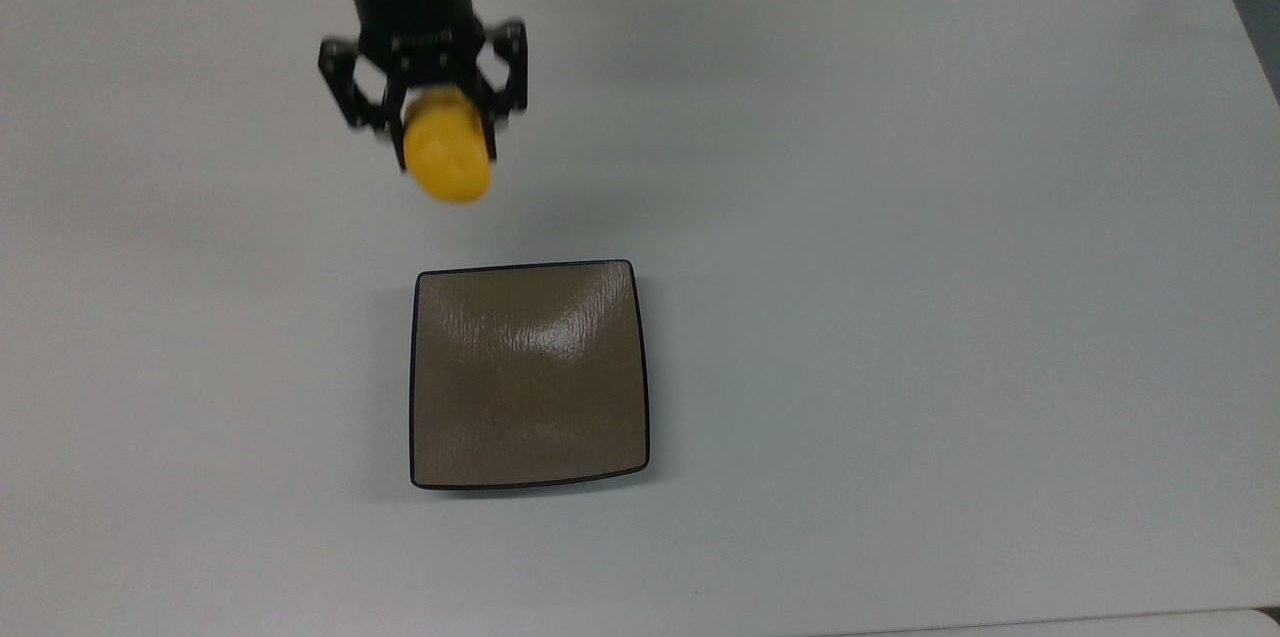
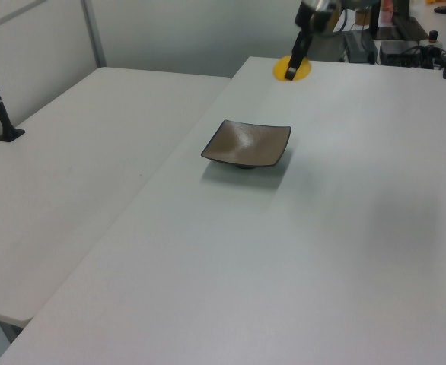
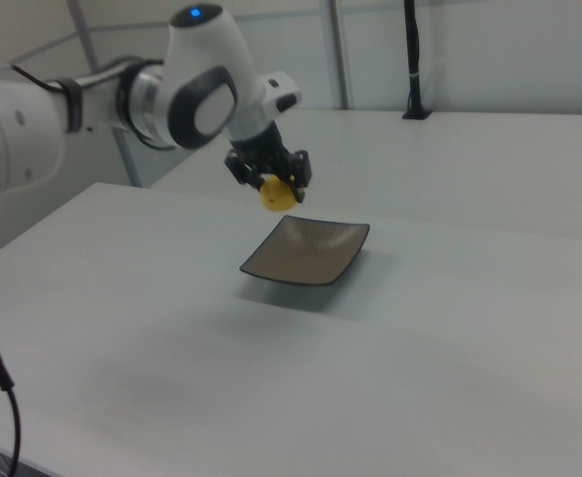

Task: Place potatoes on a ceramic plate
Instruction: 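Lower the held potato onto the brown plate and open the gripper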

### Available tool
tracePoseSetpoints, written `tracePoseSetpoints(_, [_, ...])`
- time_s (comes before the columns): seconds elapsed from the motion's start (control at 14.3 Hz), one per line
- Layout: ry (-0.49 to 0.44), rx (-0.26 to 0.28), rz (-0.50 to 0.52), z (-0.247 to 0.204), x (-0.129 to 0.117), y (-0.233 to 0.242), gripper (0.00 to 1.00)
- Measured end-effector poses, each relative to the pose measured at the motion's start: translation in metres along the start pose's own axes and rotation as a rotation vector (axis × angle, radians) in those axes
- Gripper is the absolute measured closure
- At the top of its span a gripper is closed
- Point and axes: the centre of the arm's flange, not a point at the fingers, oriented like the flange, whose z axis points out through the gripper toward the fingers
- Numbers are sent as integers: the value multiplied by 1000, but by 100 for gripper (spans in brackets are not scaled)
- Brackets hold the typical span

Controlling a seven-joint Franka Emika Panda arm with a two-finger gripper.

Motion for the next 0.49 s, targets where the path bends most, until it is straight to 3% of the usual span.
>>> tracePoseSetpoints(0.28, [56,-18,-5,81,11,-9,35])
tracePoseSetpoints(0.49, [94,-15,49,128,16,-22,35])
